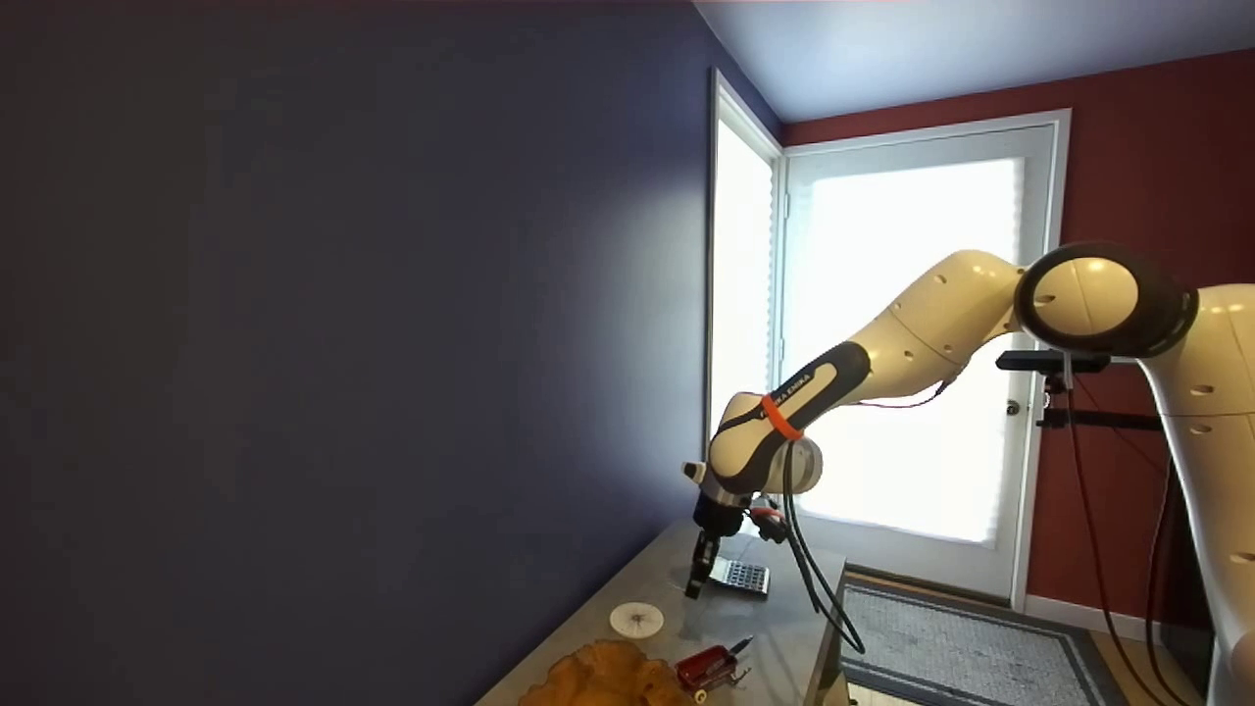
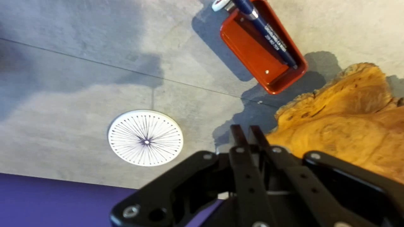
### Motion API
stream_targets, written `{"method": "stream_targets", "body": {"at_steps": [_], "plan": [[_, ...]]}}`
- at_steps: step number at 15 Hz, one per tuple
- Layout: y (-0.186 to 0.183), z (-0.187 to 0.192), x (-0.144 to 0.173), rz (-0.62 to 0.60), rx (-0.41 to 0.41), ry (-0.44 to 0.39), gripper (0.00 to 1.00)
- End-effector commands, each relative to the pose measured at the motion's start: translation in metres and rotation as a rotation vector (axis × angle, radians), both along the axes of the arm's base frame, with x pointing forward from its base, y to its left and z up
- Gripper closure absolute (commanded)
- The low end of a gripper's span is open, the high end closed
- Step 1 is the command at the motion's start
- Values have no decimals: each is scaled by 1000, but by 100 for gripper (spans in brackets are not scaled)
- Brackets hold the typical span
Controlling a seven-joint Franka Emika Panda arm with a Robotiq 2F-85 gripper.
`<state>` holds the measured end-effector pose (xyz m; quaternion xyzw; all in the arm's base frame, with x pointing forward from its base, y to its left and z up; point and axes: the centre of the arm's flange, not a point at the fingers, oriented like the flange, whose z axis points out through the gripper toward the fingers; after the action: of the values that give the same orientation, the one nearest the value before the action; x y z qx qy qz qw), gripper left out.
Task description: Move the small, white object to the red toy
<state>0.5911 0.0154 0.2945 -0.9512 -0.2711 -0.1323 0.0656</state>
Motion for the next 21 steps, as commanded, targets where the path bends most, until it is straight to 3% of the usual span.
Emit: {"method": "stream_targets", "body": {"at_steps": [1, 7, 11, 17, 21], "plan": [[-6, -11, 7, -75, 21, 18, 98], [26, -36, -1, 43, -34, 103, 98], [24, -33, -7, 108, -74, 118, 98], [23, -46, -16, 266, -129, 218, 98], [22, -45, -13, 303, -167, 235, 98]]}}
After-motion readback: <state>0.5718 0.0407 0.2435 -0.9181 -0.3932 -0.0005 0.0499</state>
